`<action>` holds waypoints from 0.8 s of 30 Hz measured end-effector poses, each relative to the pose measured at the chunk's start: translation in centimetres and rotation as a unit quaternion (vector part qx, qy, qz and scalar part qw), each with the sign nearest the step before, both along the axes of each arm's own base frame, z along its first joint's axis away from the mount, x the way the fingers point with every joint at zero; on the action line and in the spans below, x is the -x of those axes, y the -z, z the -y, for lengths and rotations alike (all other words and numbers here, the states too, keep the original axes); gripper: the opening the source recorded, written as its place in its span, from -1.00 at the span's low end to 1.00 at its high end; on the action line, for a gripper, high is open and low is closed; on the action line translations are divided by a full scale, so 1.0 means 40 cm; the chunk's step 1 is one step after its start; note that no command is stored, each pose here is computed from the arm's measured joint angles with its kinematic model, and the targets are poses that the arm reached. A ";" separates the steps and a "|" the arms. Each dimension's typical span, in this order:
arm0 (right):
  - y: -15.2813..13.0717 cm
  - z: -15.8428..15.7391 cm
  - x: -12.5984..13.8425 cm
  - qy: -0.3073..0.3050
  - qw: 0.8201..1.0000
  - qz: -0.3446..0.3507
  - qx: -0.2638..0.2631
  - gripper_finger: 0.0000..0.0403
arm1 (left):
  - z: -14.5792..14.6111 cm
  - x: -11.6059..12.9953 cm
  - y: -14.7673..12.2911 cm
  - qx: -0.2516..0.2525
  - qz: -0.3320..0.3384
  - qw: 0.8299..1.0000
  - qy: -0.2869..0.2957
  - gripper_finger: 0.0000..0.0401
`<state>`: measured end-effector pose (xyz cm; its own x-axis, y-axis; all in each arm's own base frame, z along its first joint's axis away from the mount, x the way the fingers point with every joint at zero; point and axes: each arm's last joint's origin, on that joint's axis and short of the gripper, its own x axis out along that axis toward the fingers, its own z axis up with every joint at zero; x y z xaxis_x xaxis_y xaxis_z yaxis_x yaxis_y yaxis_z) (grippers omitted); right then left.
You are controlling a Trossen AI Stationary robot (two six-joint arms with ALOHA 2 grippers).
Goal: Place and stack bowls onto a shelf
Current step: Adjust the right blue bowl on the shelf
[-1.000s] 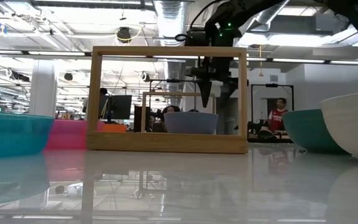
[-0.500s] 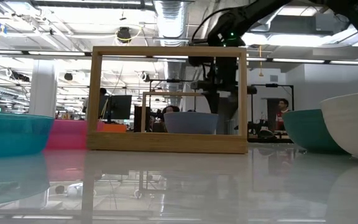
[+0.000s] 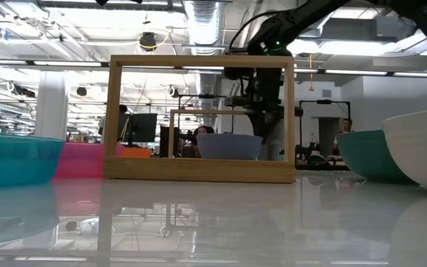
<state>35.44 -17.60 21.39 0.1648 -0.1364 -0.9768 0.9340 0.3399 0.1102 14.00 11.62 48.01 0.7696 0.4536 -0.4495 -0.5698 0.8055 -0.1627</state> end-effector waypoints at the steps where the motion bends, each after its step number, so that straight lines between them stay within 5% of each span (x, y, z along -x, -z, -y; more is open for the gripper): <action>1: 0.000 0.004 0.002 -0.001 1.000 0.001 -0.002 -0.85 | -0.002 -0.002 0.001 0.001 0.000 1.000 0.001 -0.45; 24: -0.006 0.093 0.028 0.051 0.998 0.045 0.012 -0.79 | -0.006 -0.007 0.003 0.004 -0.001 1.000 0.001 -0.45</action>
